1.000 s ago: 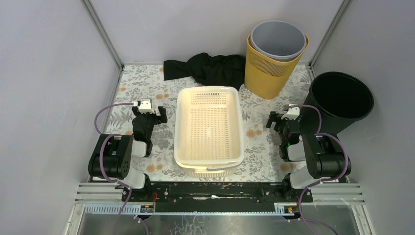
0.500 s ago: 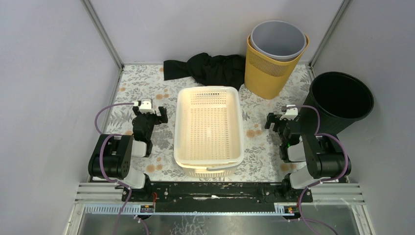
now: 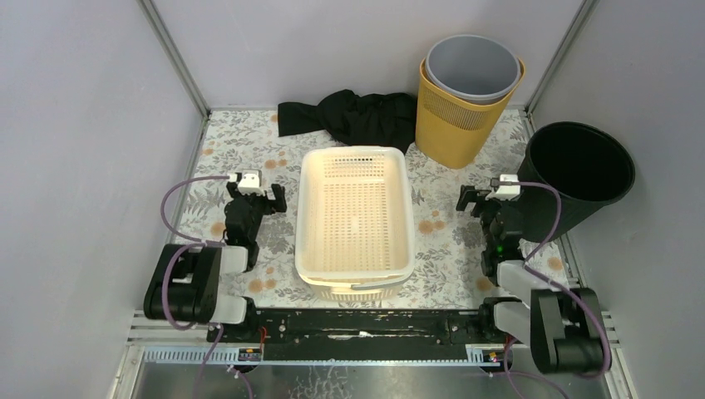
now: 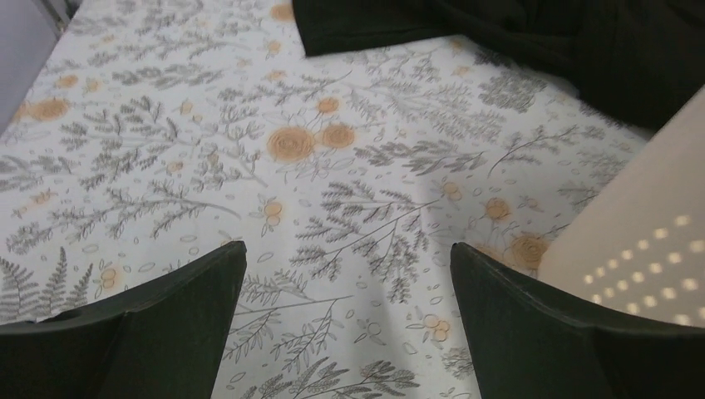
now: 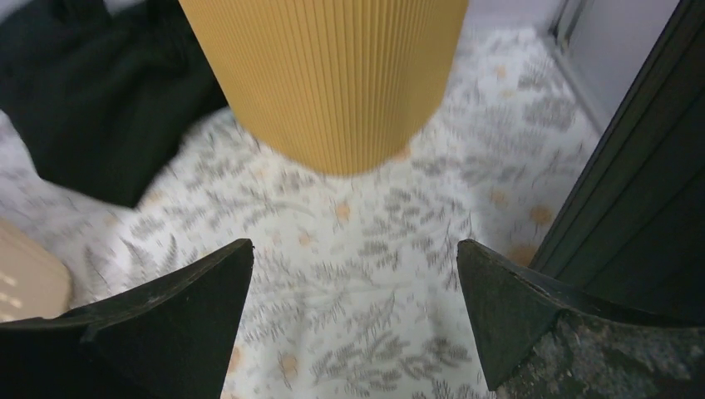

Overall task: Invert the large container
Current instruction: Move the container to the center of the board.

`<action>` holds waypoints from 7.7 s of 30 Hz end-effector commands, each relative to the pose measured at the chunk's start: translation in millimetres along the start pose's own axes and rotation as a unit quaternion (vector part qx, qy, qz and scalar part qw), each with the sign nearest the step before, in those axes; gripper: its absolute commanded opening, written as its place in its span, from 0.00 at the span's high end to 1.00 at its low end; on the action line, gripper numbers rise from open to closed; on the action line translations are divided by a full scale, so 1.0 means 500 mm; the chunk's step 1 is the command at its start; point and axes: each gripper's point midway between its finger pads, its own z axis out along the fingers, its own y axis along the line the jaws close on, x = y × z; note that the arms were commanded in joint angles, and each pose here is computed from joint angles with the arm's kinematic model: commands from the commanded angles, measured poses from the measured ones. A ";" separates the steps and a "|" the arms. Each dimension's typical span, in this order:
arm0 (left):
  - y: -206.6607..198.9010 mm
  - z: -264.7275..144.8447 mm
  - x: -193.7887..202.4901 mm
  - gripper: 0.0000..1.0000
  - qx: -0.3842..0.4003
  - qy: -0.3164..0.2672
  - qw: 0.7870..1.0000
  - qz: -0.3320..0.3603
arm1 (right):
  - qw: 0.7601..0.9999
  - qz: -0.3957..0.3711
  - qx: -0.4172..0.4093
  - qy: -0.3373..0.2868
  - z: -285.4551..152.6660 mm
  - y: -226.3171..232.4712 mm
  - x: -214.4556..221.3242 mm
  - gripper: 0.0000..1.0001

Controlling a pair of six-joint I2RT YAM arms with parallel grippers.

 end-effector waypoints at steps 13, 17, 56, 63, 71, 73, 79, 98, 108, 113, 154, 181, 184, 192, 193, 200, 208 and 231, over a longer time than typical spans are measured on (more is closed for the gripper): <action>-0.161 -0.050 -0.142 0.00 0.064 -0.020 0.998 0.023 | 0.962 0.212 -0.163 0.053 -0.072 0.154 -0.210 0.01; -0.200 -0.062 -0.221 0.00 0.091 -0.032 0.995 -0.006 | 0.954 0.241 -0.161 0.069 -0.104 0.161 -0.287 0.01; -0.314 -0.220 -0.464 0.00 0.214 0.058 0.935 -0.277 | 0.860 0.362 -0.250 0.260 -0.160 0.265 -0.229 0.01; -0.320 -0.241 -0.431 0.00 0.224 0.077 0.925 -0.298 | 0.848 0.367 -0.260 0.281 -0.168 0.274 -0.205 0.01; -0.291 -0.251 -0.372 0.00 0.176 0.118 0.934 -0.289 | 0.862 0.356 -0.238 0.271 -0.156 0.261 -0.232 0.01; -0.285 -0.259 -0.367 0.00 0.174 0.112 0.933 -0.295 | 0.870 0.347 -0.226 0.267 -0.156 0.252 -0.247 0.01; -0.284 -0.288 -0.364 0.00 0.183 0.104 0.923 -0.322 | 0.879 0.337 -0.217 0.257 -0.180 0.243 -0.298 0.01; -0.306 -0.271 -0.388 0.00 0.192 0.144 0.924 -0.297 | 0.878 0.331 -0.248 0.242 -0.207 0.256 -0.381 0.01; -0.314 -0.235 -0.386 0.00 0.188 0.158 0.928 -0.279 | 0.891 0.306 -0.227 0.248 -0.195 0.240 -0.337 0.12; -0.322 -0.228 -0.367 0.00 0.192 0.180 0.925 -0.273 | 0.893 0.291 -0.216 0.268 -0.213 0.230 -0.288 0.17; -0.218 -0.207 -0.345 0.00 0.056 0.187 0.963 -0.188 | 0.882 0.300 -0.228 0.284 -0.146 0.245 -0.289 0.30; -0.239 -0.199 -0.286 0.00 0.013 0.249 0.965 -0.084 | 0.917 0.109 -0.157 0.350 -0.166 0.288 -0.273 0.52; -0.250 -0.200 -0.277 0.00 -0.002 0.254 0.966 -0.056 | 0.921 0.085 -0.143 0.353 -0.164 0.289 -0.268 0.53; -0.261 -0.202 -0.256 0.00 -0.009 0.269 0.963 -0.029 | 0.914 0.068 -0.155 0.370 -0.172 0.316 -0.247 0.52; -0.260 -0.203 -0.255 0.00 -0.010 0.270 0.962 -0.029 | 0.912 0.068 -0.158 0.372 -0.175 0.320 -0.244 0.51; -0.279 -0.236 -0.229 0.00 0.021 0.290 0.955 -0.051 | 0.901 0.062 -0.186 0.388 -0.206 0.349 -0.218 0.44; -0.325 -0.273 -0.177 0.00 0.065 0.323 0.941 -0.076 | 0.891 0.062 -0.199 0.404 -0.239 0.355 -0.179 0.35; -0.356 -0.257 -0.101 0.09 0.067 0.342 0.934 -0.075 | 0.892 0.011 -0.163 0.422 -0.228 0.371 -0.099 0.63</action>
